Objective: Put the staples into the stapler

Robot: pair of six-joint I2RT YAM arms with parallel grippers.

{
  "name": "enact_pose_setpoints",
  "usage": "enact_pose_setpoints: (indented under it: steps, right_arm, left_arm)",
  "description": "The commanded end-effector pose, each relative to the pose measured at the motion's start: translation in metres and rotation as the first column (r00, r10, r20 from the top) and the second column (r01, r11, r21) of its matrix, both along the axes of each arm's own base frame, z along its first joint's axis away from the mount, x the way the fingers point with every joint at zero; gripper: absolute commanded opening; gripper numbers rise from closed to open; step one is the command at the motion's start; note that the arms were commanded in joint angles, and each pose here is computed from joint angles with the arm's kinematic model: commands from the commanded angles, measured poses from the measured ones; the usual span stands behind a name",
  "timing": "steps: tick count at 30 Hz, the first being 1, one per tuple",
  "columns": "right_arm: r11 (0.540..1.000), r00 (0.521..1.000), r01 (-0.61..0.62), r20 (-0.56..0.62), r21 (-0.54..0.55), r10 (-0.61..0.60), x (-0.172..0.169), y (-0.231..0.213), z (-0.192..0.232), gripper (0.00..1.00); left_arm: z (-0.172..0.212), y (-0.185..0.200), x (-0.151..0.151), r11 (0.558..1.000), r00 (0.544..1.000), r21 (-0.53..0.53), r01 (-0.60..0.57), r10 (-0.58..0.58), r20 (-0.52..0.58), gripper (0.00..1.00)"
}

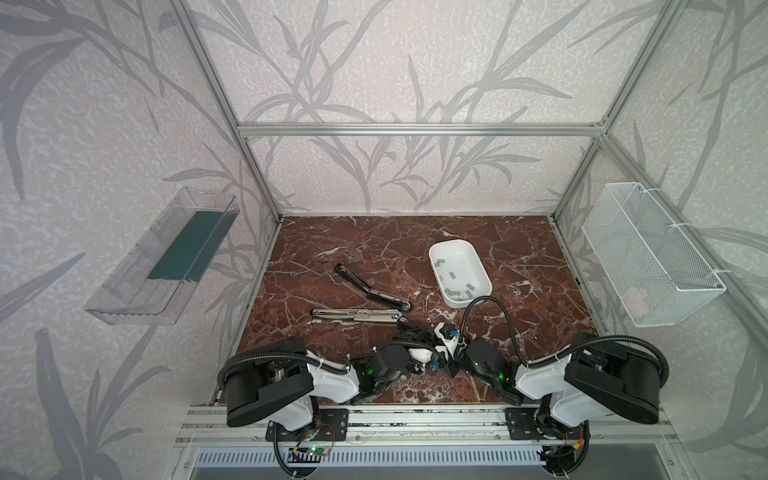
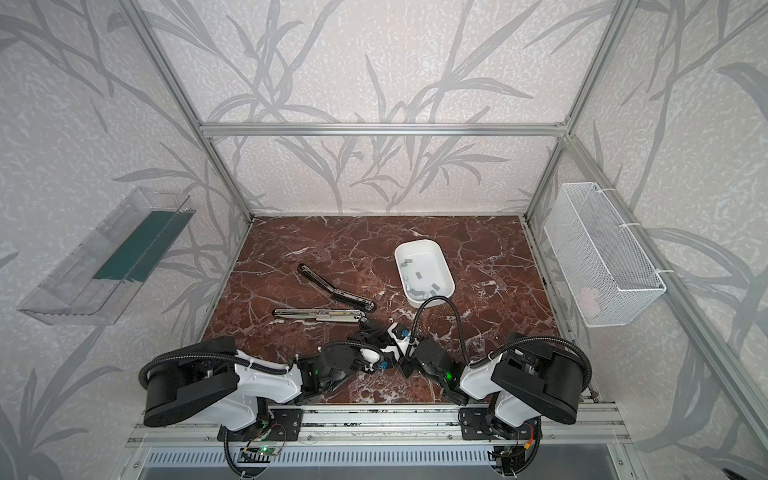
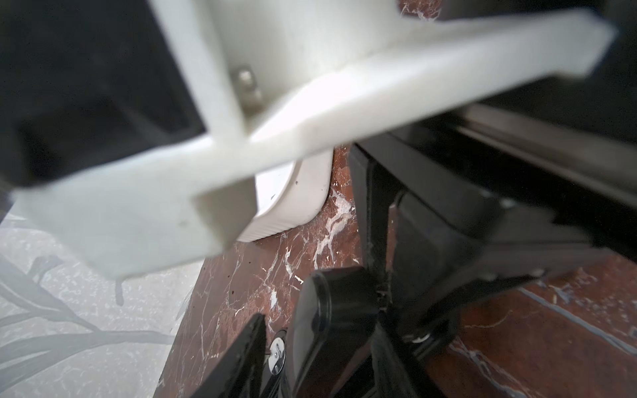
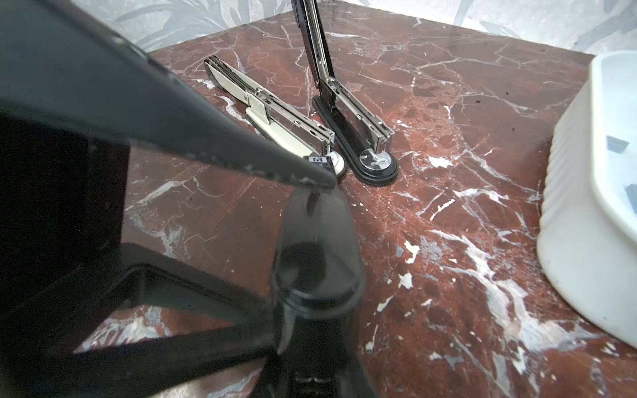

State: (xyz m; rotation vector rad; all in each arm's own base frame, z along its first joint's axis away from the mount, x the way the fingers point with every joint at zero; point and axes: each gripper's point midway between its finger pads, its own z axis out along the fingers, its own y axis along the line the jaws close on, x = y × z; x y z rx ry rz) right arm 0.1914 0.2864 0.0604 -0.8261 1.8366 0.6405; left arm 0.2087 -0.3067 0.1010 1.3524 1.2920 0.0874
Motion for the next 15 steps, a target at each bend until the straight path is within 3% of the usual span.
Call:
enact_pose_setpoints:
  steps: [1,9,15]
  right_arm:
    - [0.994,0.994,-0.105,-0.039,-0.014,0.105,-0.020,0.011,-0.011,0.00]
    - [0.993,0.993,-0.110,-0.045,-0.038,0.108,-0.024,0.013,-0.022,0.00]
    - [0.991,0.992,-0.111,-0.060,-0.077,0.107,-0.028,0.014,-0.037,0.00]
  left_arm:
    - [0.095,0.002,0.027,0.944,0.991,-0.319,-0.081,0.111,0.077,0.50]
    - [0.116,0.030,0.048,0.900,0.987,-0.411,-0.146,0.159,-0.004,0.47]
    - [0.119,0.036,0.053,0.891,0.983,-0.419,-0.175,0.185,-0.017,0.47]
